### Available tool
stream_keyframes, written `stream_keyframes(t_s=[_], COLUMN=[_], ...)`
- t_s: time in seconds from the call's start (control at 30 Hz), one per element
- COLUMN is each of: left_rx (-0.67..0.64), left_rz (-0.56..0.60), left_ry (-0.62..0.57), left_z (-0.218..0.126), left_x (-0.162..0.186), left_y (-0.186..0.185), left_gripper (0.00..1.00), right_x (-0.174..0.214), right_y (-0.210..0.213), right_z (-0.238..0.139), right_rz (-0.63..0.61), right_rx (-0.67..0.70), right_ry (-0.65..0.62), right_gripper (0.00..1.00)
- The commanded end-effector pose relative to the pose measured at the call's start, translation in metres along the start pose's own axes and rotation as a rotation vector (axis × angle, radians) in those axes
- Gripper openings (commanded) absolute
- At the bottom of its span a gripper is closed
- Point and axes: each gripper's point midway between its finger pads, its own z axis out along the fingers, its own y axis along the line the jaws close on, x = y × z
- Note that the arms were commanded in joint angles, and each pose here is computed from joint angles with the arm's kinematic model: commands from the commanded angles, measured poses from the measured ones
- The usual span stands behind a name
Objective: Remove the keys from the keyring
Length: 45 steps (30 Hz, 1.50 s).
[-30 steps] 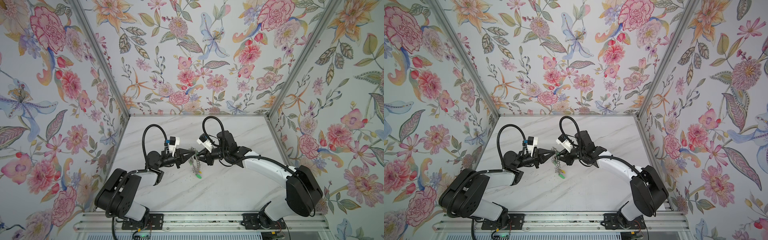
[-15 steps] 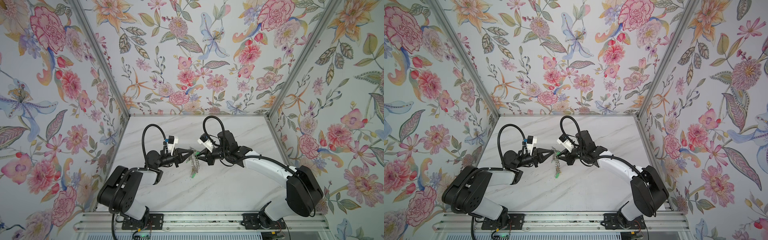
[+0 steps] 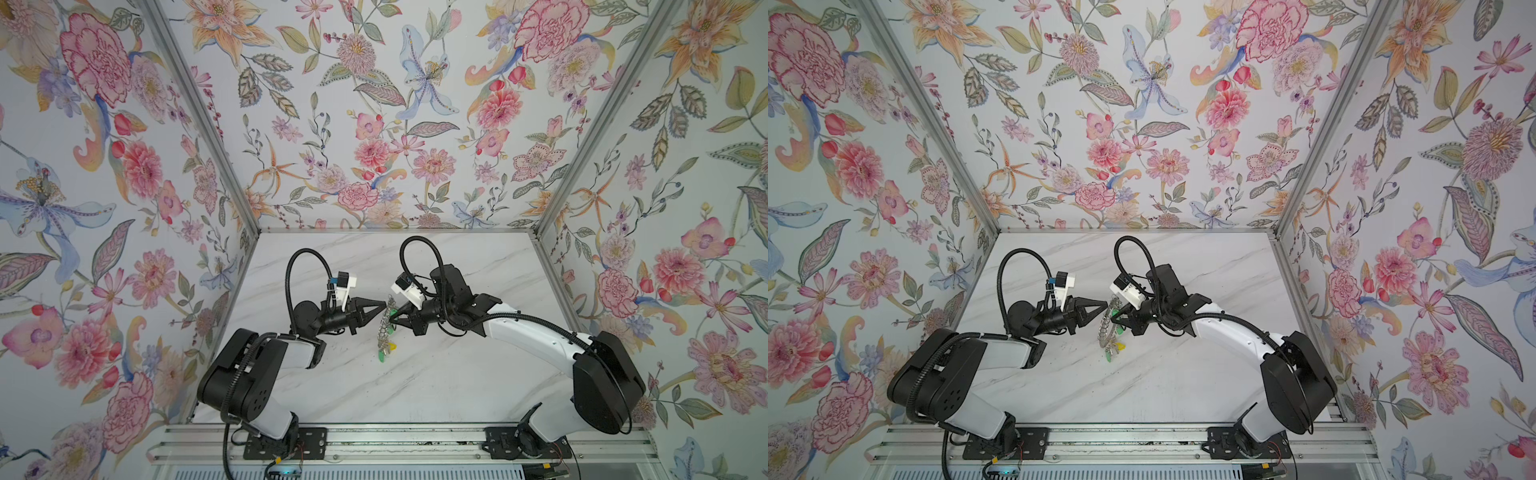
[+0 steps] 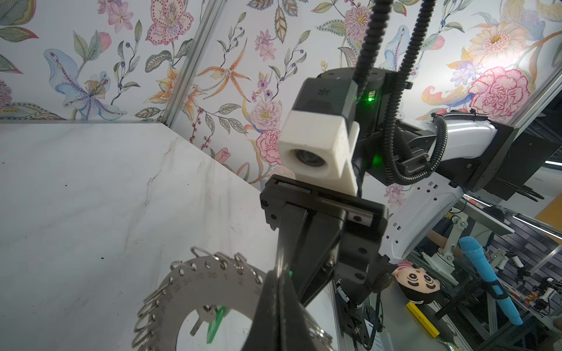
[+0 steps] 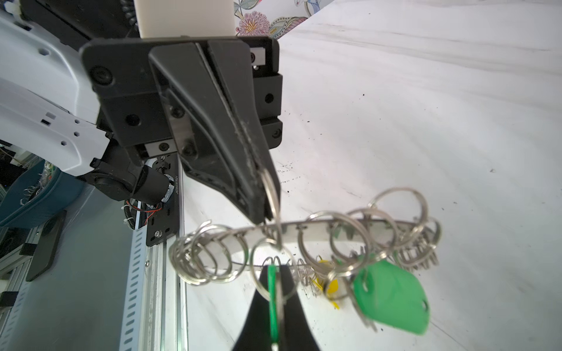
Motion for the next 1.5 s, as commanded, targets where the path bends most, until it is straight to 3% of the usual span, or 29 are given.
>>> stream_keyframes(t_s=[0.0, 0.33, 0.47, 0.77, 0.93, 1.47], left_rx=[0.072, 0.062, 0.000, -0.169, -0.177, -0.150], left_rz=[0.293, 0.316, 0.347, 0.475, 0.501, 0.514], left_ry=[-0.195, -0.214, -0.222, -0.067, -0.082, -0.081], left_z=[-0.008, -0.013, -0.015, 0.010, 0.009, 0.010], left_x=[-0.059, -0.064, -0.067, -0.051, -0.055, -0.060], left_y=[-0.039, -0.052, -0.050, -0.043, -0.049, -0.059], left_gripper=[0.00, 0.00, 0.00, 0.00, 0.00, 0.00], right_x=[0.009, -0.005, -0.006, -0.015, -0.022, -0.018], right_y=[0.003, 0.007, 0.009, 0.007, 0.011, -0.036], right_z=[0.007, 0.018, 0.023, 0.027, 0.028, 0.005], right_rz=[0.017, 0.012, 0.010, 0.011, 0.004, 0.066], right_rx=[-0.025, -0.082, -0.088, -0.093, -0.115, 0.071], right_ry=[0.044, 0.003, 0.007, -0.020, -0.032, -0.038], right_gripper=[0.00, 0.00, 0.00, 0.00, 0.00, 0.00])
